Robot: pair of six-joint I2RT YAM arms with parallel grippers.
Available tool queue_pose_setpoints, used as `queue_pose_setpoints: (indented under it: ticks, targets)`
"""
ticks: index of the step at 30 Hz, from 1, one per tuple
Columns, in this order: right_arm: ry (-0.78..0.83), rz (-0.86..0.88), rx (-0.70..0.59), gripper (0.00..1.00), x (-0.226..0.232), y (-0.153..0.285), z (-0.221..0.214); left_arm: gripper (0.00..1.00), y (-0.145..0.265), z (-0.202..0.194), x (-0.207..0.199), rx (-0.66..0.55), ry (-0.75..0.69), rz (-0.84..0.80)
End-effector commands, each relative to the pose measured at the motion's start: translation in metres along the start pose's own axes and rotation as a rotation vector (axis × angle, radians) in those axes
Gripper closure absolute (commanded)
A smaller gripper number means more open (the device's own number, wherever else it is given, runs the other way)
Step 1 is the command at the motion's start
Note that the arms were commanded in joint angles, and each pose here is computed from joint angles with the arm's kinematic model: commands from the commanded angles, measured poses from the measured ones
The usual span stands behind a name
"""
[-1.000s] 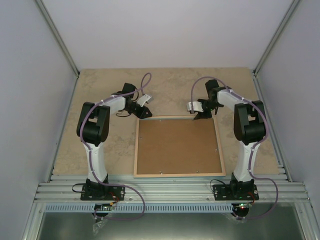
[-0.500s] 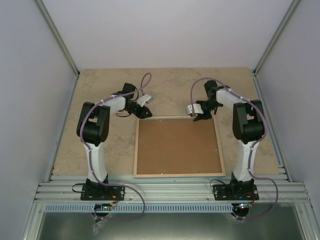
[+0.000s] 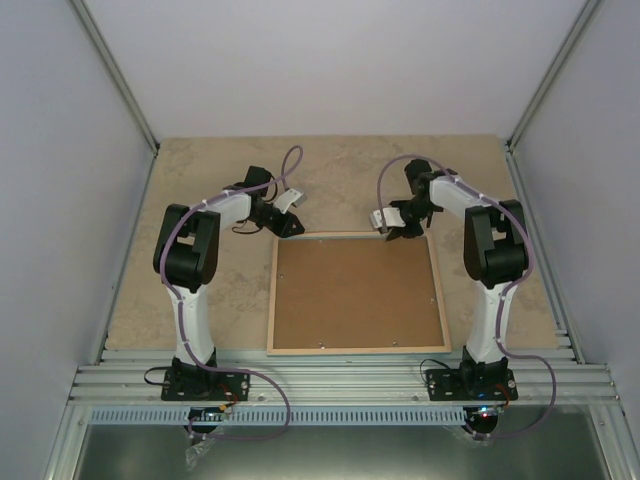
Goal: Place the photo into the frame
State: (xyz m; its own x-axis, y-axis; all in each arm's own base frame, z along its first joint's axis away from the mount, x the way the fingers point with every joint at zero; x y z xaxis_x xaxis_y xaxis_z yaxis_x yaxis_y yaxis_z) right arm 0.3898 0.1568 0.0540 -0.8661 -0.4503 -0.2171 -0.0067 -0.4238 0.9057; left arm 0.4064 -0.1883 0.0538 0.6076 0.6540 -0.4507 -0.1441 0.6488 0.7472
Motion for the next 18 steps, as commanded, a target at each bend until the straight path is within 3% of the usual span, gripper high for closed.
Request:
queue_pose_setpoints:
  ticks: [1,9,18]
  targets:
    - [-0.036,0.252,0.063,0.91,0.058,-0.061,-0.005,0.84,-0.025,-0.043,0.023,0.148,0.054,0.106]
    - [0.063,0.256,0.090,0.64,0.068,-0.043,-0.010,0.84,-0.025,-0.043,0.023,0.148,0.052,0.103]
    - [0.115,0.305,0.178,0.59,0.068,-0.046,-0.011,0.84,-0.024,-0.043,0.021,0.145,0.046,0.100]
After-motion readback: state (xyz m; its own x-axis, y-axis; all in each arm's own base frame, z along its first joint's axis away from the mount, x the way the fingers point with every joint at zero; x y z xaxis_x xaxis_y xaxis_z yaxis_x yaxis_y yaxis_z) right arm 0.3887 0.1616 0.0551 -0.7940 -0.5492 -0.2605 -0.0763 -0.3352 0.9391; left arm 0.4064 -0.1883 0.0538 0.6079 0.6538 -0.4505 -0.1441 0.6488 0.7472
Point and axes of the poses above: each gripper's point midway between its finger pads, its own y axis back along the fingers, its own x axis along the line the jaws close on, z = x × y, the point moved 3 cm from there along y, back along the fingers, and after that the axes turned 8 degrees about y, right-handed, at the moved point
